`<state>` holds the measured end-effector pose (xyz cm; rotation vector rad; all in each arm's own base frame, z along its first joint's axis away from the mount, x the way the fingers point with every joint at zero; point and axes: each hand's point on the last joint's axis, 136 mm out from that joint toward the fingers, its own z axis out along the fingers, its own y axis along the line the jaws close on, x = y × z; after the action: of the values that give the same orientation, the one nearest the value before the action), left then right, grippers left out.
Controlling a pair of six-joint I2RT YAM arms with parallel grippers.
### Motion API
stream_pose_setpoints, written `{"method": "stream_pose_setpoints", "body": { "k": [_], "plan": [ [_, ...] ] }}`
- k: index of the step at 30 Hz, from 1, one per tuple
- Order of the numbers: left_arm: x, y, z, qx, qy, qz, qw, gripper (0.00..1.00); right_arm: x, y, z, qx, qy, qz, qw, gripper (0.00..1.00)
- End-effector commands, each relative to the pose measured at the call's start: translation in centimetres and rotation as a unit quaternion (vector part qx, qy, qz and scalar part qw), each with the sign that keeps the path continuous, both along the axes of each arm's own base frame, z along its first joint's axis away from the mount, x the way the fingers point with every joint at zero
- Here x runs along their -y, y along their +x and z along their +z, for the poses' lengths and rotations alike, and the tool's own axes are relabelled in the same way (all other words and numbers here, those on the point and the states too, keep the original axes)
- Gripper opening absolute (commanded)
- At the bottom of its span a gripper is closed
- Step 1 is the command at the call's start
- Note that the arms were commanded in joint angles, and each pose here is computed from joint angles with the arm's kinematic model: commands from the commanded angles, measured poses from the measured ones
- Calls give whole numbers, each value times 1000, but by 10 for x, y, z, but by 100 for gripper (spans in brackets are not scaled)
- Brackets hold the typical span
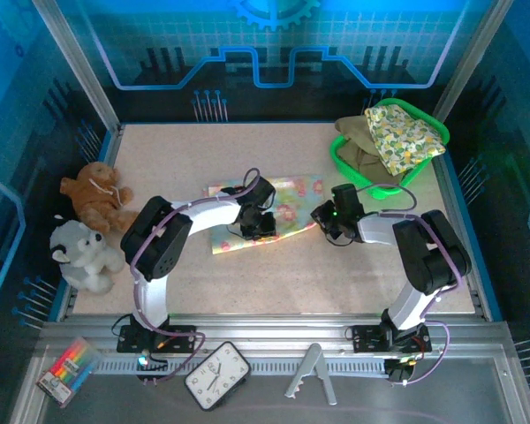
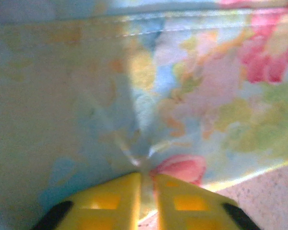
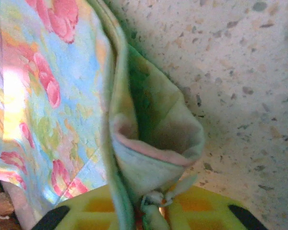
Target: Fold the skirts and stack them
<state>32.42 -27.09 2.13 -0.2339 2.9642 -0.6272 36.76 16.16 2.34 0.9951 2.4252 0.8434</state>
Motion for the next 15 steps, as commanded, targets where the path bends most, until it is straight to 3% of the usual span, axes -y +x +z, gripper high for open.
{"method": "stream_pose_setpoints", "body": {
  "k": [1, 4, 9, 13, 15],
  "plan": [
    [-14, -2, 35, 12, -52, 25, 998, 38, 9, 2, 8, 35, -52, 12, 998, 7],
    [-59, 15, 61, 68, -50, 85, 993, 42, 5, 12, 19, 79, -103, 78, 988, 0],
    [-156, 15, 26, 49, 53, 165, 984, 43, -16, 27, 54, 154, -220, 213, 939, 0],
    [-180, 24, 0, 26, 57, 184, 981, 45, -50, 32, 82, 208, -328, 332, 859, 0],
    [-183, 29, -11, 21, 59, 187, 980, 44, -75, 29, 91, 234, -380, 400, 801, 0]
  ]
}}
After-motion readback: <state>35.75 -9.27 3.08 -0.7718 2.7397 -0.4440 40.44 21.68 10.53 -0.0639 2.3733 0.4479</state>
